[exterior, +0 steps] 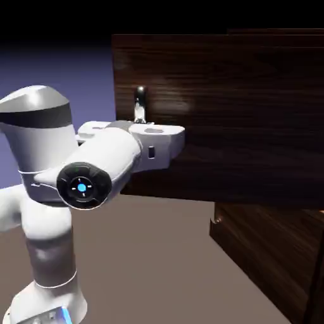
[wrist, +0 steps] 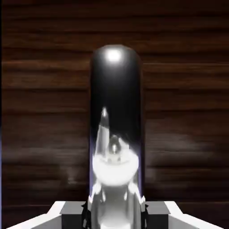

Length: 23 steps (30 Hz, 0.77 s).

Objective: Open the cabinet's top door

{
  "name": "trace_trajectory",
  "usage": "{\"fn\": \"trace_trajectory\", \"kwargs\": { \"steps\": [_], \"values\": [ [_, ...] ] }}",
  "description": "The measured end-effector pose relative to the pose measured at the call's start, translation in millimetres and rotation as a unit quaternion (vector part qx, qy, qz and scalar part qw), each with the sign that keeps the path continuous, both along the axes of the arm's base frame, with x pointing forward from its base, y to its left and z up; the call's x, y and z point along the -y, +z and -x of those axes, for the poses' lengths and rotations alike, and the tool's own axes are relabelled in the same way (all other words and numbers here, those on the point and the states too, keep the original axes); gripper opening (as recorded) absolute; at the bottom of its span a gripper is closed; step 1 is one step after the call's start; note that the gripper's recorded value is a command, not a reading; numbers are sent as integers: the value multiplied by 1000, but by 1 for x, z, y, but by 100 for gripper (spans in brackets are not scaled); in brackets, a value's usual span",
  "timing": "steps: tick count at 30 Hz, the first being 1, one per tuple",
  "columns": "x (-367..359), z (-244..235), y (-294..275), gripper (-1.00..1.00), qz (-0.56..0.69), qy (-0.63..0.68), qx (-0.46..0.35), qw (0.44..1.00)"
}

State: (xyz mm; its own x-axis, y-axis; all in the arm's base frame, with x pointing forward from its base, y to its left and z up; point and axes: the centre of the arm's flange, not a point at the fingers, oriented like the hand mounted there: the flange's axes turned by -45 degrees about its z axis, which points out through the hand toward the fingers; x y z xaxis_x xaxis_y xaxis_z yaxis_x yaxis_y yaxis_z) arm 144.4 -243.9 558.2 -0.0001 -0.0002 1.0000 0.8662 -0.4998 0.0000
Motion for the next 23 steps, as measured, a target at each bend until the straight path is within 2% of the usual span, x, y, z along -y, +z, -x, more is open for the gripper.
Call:
{"fn": "trace_trajectory", "kwargs": {
  "steps": [10, 23],
  "values": [
    [96, 6, 0, -100, 0, 111, 0, 994],
    [196, -10, 0, -100, 0, 227, 0, 974]
  ]
}}
